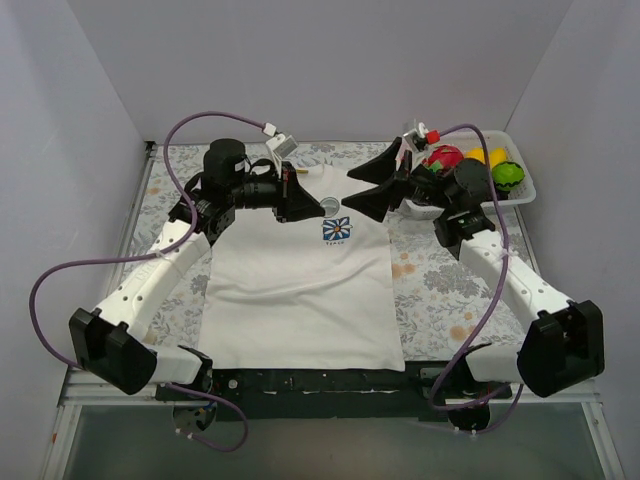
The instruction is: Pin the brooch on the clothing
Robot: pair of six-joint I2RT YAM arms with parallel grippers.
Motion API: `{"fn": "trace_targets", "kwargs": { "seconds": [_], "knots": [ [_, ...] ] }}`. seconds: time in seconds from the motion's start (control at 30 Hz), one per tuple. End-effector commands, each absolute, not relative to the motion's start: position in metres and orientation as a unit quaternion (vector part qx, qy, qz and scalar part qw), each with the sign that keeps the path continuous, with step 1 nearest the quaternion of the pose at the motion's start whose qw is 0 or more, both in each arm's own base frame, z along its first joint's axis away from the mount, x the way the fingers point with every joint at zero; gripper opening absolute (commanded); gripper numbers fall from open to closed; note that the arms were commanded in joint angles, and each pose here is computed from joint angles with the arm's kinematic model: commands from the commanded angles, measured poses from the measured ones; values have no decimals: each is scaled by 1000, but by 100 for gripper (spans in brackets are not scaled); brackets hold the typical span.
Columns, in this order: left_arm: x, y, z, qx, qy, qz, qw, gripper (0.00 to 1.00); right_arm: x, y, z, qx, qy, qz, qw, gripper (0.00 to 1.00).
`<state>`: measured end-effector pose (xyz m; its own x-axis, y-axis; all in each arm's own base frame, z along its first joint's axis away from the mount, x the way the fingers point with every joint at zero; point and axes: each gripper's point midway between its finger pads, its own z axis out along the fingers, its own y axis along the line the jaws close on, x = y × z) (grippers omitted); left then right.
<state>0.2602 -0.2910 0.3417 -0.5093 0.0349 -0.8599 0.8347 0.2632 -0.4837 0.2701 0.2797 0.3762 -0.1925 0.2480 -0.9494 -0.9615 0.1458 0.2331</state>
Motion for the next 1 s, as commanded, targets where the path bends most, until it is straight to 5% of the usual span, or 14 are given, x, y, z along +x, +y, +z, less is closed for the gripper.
{"fn": "trace_targets", "kwargs": {
  "seconds": [0.0, 0.2, 0.5, 0.7, 0.87, 0.97],
  "knots": [
    [235, -277, 321, 361, 721, -493, 326, 0, 258, 292, 364, -425, 523, 580, 458, 90],
    [226, -274, 306, 380, 737, -489, 272, 0, 255, 320, 332, -464, 539, 590, 382, 84],
    [227, -271, 312, 382, 732, -478, 298, 0, 252, 325, 314, -464, 561, 582, 362, 74],
    [226, -274, 308, 382, 731, -488, 285, 0, 252, 327, 310, -461, 562, 585, 359, 47],
    [229, -273, 309, 382, 733, -483, 291, 0, 250, 328, 311, -460, 559, 591, 355, 4],
    [233, -272, 313, 380, 733, -473, 308, 12, 251, 327, 312, -459, 558, 586, 365, 1]
  ]
}}
